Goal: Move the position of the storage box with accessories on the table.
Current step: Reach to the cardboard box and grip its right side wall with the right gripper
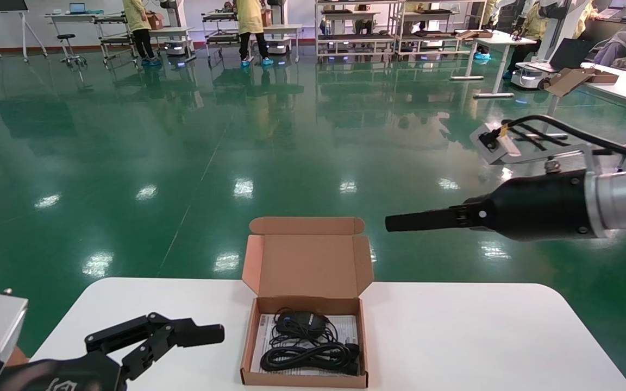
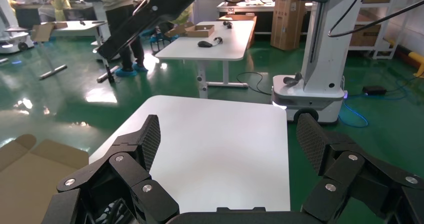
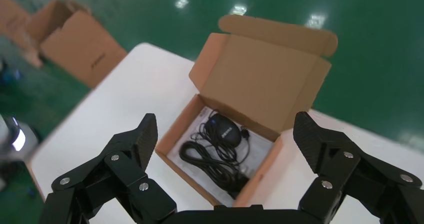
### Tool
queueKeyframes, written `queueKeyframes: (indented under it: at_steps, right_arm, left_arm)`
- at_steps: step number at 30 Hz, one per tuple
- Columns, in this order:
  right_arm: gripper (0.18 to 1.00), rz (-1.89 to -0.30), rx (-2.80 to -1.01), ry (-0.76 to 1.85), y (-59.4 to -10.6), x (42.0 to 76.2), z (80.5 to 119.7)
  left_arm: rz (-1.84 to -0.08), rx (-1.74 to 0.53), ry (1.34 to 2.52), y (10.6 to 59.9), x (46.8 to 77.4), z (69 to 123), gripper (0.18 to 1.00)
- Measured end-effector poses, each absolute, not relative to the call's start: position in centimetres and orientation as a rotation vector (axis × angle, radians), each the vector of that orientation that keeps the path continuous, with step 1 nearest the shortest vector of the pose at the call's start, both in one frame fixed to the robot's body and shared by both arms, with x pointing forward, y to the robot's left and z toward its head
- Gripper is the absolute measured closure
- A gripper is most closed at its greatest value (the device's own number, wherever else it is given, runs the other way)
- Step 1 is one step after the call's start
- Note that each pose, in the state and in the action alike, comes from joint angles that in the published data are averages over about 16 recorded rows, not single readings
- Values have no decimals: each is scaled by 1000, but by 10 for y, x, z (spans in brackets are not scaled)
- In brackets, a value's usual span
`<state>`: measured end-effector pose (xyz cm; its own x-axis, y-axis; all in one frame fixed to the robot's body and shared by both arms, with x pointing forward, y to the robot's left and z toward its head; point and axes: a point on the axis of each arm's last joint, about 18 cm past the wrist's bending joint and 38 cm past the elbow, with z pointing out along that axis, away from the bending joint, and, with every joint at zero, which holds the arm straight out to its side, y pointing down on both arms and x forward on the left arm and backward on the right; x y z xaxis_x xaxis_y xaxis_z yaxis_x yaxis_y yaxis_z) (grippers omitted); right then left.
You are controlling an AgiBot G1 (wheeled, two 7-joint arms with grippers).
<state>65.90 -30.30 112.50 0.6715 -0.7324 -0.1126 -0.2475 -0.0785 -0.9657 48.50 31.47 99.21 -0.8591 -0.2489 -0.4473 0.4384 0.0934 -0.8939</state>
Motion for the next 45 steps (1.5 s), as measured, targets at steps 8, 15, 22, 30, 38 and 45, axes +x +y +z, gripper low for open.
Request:
queueKeyframes:
  at_steps: [8, 15, 22, 30, 38, 45]
  right_arm:
    - [179, -396, -1571, 1013, -291, 684, 1098]
    - [179, -370, -1544, 1114, -281, 703, 1070]
    - [179, -362, -1534, 1176, -274, 716, 1044]
    - [179, -343, -1555, 1221, -264, 725, 1016]
    - [179, -322, -1610, 1249, -255, 726, 992]
    - [179, -328, -1662, 1270, -248, 728, 977]
  left_arm:
    - [-1817, 185, 1882, 315, 485, 992, 184]
    - [-1817, 185, 1882, 315, 485, 992, 184]
    - [-1817, 185, 1882, 315, 485, 992, 184]
    - [-1817, 185, 1882, 315, 485, 992, 184]
    - [-1817, 185, 1882, 315, 485, 992, 184]
    - [-1817, 185, 1882, 315, 485, 992, 184]
